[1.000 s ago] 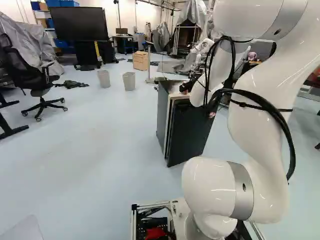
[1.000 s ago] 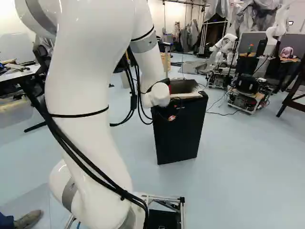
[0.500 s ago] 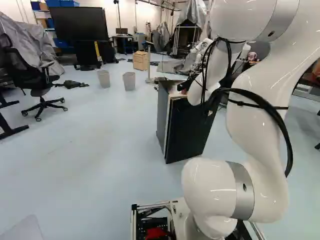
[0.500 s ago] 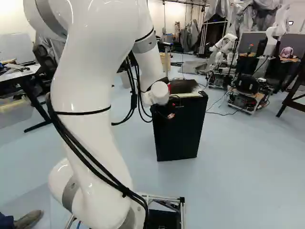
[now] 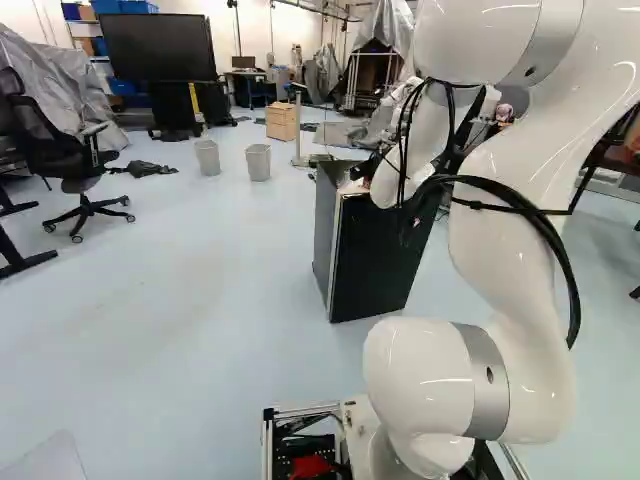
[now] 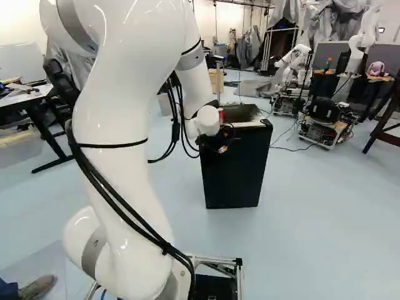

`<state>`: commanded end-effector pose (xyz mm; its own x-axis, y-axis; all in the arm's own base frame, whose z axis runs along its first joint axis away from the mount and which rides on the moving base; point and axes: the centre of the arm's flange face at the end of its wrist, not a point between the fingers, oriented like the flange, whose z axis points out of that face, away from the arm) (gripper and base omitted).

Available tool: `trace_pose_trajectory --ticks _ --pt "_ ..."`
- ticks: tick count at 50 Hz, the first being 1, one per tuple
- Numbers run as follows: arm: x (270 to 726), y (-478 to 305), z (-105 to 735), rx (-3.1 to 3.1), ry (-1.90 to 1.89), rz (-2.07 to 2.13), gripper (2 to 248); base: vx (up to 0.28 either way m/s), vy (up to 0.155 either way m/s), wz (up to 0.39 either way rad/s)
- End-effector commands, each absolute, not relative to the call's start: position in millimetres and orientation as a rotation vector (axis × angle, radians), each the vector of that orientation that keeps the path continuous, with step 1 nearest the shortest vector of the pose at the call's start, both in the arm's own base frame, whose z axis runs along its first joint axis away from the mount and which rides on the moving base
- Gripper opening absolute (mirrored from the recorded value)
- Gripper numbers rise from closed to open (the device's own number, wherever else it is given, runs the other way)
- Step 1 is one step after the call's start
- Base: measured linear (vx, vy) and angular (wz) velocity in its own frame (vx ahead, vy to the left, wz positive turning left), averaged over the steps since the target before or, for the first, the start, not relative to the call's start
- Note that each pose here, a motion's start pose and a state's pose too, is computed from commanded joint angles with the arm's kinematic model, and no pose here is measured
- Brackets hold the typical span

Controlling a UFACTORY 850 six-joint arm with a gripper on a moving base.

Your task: Grab a drink from the fridge

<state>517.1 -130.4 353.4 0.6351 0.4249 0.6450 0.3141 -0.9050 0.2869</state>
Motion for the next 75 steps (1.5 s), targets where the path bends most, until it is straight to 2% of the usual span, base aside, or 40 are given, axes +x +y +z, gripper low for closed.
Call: trace_pose_trajectory --ticks 20,48,60,75 --pt "519 -128 353 2.705 0.623 1.127 247 0.000 0.000 0.000" --pt "469 -125 357 2.727 0.580 1.110 247 0.000 0.000 0.000" --pt "452 -121 362 2.721 0.496 1.200 247 0.000 0.000 0.000" --pt "453 -112 371 2.682 0.345 1.377 247 0.000 0.000 0.000"
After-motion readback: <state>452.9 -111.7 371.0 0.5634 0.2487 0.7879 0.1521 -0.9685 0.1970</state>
